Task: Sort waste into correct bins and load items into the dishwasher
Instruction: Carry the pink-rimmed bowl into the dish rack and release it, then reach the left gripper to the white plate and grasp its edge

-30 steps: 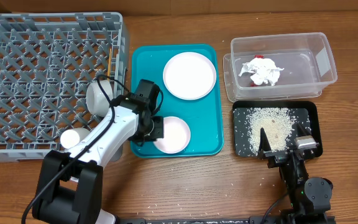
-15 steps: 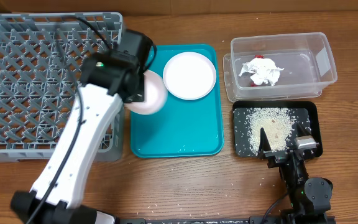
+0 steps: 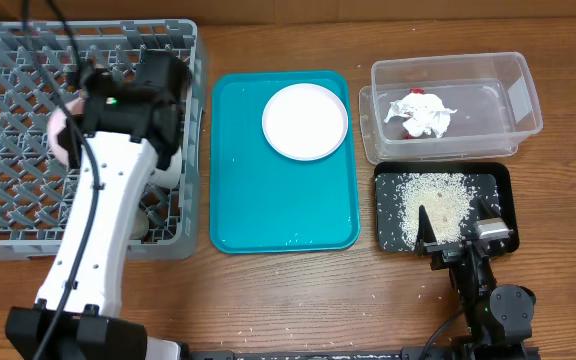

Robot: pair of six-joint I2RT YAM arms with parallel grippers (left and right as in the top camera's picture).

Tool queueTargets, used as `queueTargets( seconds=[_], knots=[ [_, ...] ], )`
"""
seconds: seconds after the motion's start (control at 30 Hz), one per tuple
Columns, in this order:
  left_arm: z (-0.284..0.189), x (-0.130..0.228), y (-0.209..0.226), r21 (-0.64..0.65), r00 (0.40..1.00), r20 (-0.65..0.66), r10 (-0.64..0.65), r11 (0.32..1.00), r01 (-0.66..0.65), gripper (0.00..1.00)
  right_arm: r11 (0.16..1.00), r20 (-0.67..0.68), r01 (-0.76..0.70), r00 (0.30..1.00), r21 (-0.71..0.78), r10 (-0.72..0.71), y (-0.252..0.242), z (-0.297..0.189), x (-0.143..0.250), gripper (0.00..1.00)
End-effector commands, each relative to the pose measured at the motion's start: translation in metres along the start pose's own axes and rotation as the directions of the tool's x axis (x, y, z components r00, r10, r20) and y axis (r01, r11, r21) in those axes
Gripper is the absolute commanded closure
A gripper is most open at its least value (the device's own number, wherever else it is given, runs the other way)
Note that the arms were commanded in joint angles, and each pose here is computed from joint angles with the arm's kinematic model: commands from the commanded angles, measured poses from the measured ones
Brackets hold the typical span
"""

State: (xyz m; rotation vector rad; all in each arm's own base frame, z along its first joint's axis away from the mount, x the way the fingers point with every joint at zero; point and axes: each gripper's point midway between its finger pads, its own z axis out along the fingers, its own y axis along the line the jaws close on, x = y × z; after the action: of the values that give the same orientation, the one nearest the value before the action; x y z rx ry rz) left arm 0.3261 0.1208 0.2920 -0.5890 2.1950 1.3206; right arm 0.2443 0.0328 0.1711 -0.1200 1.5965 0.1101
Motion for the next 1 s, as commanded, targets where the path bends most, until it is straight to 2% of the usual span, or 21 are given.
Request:
queueTargets(
  seconds=[0.0, 0.17, 0.4, 0.57, 0.77, 0.97],
  knots=[
    [0.02, -0.003, -0.006, -0.069, 0.999, 0.015, 0.041, 0.997, -0.039, 0.96, 1.0, 0.008, 0.0, 1.0, 0.01, -0.001, -0.002, 0.0, 0.001, 0.0],
    [0.037, -0.004, -0.04, -0.086, 0.986, 0.021, 0.163, 0.983, -0.161, 0.96, 1.0, 0.008, 0.001, 1.0, 0.01, -0.001, -0.002, 0.0, 0.001, 0.0],
    [0.056, 0.0, -0.062, -0.226, 0.962, -0.001, 0.273, 0.937, -0.266, 0.96, 1.0, 0.008, 0.001, 1.0, 0.01, -0.001, -0.002, 0.0, 0.001, 0.0],
    [0.067, 0.015, -0.094, -0.159, 0.944, -0.04, 0.326, 0.931, -0.328, 0.96, 1.0, 0.008, 0.001, 1.0, 0.01, -0.001, -0.002, 0.0, 0.001, 0.0],
    [0.069, 0.022, -0.11, -0.133, 0.931, -0.048, 0.361, 0.922, -0.364, 0.96, 1.0, 0.008, 0.001, 1.0, 0.01, -0.001, -0.002, 0.0, 0.001, 0.0],
    [0.059, 0.036, -0.135, 0.007, 0.915, -0.061, 0.398, 0.917, -0.398, 0.85, 1.0, 0.008, 0.001, 1.0, 0.01, -0.001, -0.002, 0.0, 0.001, 0.0]
  ],
)
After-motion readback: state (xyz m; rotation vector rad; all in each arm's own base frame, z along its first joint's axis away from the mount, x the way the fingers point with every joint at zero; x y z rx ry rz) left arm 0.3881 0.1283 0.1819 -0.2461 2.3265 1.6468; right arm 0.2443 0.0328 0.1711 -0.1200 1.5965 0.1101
